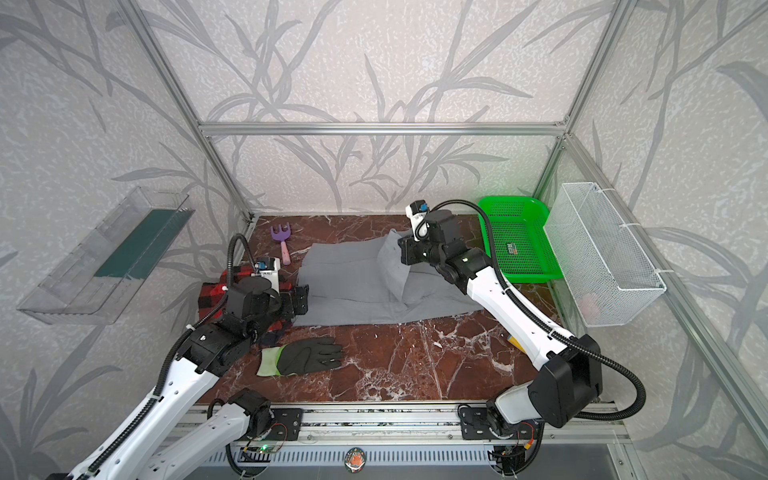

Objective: Fold and stack the long sleeve shirts

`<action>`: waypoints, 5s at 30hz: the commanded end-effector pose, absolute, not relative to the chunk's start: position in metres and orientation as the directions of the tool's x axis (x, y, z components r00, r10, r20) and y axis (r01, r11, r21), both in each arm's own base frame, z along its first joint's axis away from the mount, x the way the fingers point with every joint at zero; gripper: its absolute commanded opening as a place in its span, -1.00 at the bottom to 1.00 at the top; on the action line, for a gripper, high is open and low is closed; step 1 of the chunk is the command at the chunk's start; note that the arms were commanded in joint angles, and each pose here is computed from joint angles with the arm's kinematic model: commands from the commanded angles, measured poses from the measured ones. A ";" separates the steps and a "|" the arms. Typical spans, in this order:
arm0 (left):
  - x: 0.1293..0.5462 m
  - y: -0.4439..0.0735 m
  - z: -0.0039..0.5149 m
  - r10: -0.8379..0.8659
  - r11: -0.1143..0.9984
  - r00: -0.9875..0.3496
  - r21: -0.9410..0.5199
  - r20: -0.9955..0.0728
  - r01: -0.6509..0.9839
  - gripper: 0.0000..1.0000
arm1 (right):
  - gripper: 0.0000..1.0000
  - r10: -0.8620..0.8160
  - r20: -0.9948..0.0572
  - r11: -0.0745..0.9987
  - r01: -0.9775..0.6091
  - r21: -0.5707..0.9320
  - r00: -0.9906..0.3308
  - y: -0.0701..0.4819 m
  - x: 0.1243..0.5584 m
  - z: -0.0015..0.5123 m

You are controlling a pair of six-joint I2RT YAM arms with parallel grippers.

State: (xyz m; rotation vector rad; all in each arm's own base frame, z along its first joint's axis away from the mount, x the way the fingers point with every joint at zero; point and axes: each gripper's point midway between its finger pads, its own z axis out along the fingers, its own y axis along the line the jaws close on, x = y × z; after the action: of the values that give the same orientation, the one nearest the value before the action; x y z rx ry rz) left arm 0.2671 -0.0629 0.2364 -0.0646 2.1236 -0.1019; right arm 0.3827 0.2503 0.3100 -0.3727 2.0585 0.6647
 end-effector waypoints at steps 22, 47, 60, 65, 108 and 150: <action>0.260 -0.041 0.247 -0.106 0.993 -0.459 -0.073 -0.882 -0.089 0.98 | -1.00 -0.174 -0.724 0.842 -0.482 0.242 -0.668 0.348 0.341 0.200; 0.257 -0.034 0.253 -0.119 0.990 -0.430 -0.075 -0.895 -0.116 0.98 | -1.00 -0.009 -0.727 0.886 -0.342 0.312 -0.687 0.430 0.360 0.174; 0.256 -0.032 0.252 -0.118 0.990 -0.431 -0.070 -0.895 -0.126 0.98 | -0.79 -0.032 -0.612 0.871 -0.322 0.370 -0.790 0.477 0.350 0.106; 0.256 -0.031 0.252 -0.117 0.990 -0.432 -0.068 -0.894 -0.128 0.98 | -0.46 -0.033 -0.601 0.831 -0.356 0.427 -0.799 0.490 0.345 0.108; 0.292 -0.089 0.172 -0.080 0.996 -0.773 -0.082 -0.629 -0.037 0.98 | -0.03 0.356 -0.303 0.913 0.259 0.317 -0.884 0.155 0.360 0.034; 0.328 -0.066 0.184 -0.271 0.959 -0.743 -0.105 -0.613 -0.263 0.98 | -1.00 0.153 -0.381 0.988 0.127 0.091 -0.912 0.157 0.408 0.050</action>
State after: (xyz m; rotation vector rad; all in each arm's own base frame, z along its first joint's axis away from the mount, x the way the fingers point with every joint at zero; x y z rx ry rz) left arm 0.3261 -0.0695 0.1786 -0.3324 2.4536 -0.0111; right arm 0.4152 0.1643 0.0687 0.1998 2.6582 0.1846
